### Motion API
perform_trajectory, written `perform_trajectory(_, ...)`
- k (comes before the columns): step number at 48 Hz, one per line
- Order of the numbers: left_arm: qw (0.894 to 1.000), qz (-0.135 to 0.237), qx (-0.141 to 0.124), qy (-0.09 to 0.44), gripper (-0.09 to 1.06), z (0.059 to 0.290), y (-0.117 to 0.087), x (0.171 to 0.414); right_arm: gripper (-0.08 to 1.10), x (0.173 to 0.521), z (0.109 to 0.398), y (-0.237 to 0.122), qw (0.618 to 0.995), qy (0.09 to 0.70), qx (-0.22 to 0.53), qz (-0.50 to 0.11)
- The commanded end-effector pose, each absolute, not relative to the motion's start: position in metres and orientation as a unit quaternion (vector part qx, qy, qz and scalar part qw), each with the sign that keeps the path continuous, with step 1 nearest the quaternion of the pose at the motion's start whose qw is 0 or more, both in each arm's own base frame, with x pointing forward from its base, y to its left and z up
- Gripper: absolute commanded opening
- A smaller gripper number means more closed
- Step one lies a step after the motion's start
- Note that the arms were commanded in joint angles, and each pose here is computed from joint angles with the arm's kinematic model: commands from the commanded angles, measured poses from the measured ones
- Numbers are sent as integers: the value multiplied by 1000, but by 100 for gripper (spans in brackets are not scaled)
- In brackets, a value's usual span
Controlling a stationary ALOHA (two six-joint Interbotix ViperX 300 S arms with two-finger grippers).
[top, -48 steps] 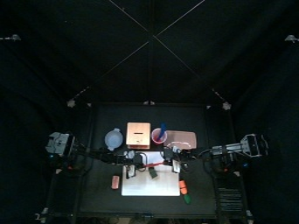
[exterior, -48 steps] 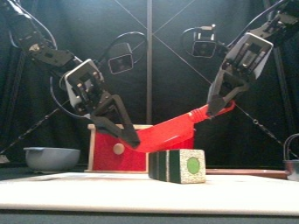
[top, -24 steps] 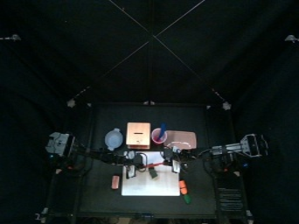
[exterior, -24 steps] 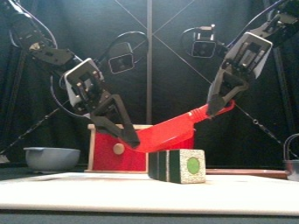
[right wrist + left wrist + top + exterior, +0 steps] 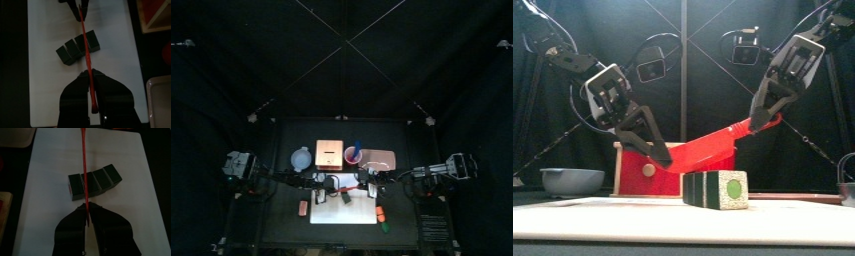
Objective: Place sushi on board then cut the sushi with the knife then place the pieces on the plate
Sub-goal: Cut the sushi into 4 pieces
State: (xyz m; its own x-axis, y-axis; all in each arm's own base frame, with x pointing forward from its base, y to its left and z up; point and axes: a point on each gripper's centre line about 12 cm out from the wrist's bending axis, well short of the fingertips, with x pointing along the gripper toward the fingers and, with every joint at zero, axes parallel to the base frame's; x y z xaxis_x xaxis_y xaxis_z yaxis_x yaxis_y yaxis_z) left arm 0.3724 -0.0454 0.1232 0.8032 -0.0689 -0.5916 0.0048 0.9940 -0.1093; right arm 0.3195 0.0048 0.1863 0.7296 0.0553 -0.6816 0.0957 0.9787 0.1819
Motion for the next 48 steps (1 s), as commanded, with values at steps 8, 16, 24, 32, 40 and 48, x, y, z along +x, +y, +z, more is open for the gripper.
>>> perform_trajectory(8, 956, -25, -56, 285, 51, 142, -51, 379, 35, 323, 195, 4, 929, 353, 106, -12)
perform_trajectory(16, 956, -23, -57, 287, 51, 141, -49, 379, 35, 324, 197, 2, 931, 350, 103, -13)
perform_trajectory(24, 956, -21, -58, 286, 51, 140, -48, 380, 35, 324, 197, 1, 931, 351, 102, -14)
perform_trajectory(32, 955, -20, -58, 290, 51, 137, -47, 380, 35, 325, 195, 1, 930, 353, 102, -15)
perform_trajectory(40, 954, -20, -57, 293, 51, 135, -47, 381, 35, 326, 193, 1, 929, 357, 101, -15)
perform_trajectory(48, 954, -20, -57, 294, 51, 134, -47, 381, 35, 326, 192, 0, 928, 357, 101, -16)
